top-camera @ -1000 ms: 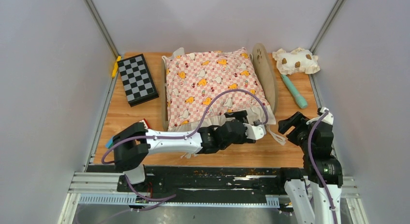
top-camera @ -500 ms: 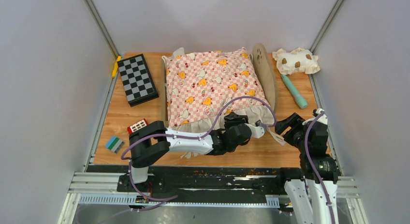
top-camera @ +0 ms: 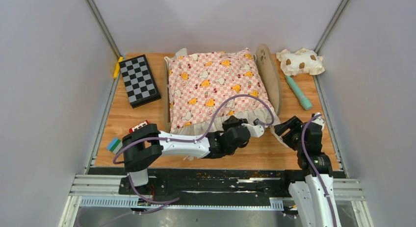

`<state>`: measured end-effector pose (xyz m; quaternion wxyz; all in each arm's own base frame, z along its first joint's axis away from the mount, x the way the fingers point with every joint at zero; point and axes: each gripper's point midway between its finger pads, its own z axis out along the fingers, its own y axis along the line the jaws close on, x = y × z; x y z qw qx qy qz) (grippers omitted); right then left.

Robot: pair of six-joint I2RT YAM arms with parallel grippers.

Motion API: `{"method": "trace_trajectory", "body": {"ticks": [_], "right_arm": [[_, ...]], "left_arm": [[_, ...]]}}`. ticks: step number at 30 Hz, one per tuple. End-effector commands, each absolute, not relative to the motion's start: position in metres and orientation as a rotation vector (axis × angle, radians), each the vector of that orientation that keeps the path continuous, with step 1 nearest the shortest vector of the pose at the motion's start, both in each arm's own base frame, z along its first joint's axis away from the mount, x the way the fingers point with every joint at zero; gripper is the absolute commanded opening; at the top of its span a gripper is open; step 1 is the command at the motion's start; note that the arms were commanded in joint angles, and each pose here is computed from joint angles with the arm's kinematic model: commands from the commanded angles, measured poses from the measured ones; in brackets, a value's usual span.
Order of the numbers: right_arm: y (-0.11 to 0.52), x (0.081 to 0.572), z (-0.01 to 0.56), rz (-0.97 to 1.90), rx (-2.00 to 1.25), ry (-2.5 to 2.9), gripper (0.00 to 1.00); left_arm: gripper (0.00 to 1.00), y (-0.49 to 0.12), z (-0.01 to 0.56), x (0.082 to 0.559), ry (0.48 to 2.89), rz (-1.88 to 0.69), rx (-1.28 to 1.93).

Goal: Set up the pet bed
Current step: Adjust the ropes on the bed frame.

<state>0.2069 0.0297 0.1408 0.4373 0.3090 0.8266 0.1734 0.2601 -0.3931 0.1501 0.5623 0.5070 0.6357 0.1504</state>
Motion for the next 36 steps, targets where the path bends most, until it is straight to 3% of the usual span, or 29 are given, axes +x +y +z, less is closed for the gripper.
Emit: {"method": "trace_trajectory", "body": {"ticks": [1, 7, 20, 36], "right_arm": [[0.028, 0.224, 0.139, 0.45, 0.797, 2.004, 0.65], [0.032, 0.229, 0.126, 0.461, 0.796, 2.045, 0.6], [0.037, 0.244, 0.114, 0.489, 0.743, 2.049, 0.6], [0.068, 0.258, 0.108, 0.63, 0.502, 2.036, 0.49]], "left_arm": [[0.12, -0.383, 0.181, 0.262, 1.523, 0.282, 1.012], [0.08, -0.37, 0.177, 0.274, 1.623, 0.204, 0.911], [0.01, -0.331, 0.17, 0.304, 1.762, 0.118, 0.776], [0.0, -0.322, 0.161, 0.311, 1.79, 0.134, 0.779]]}}
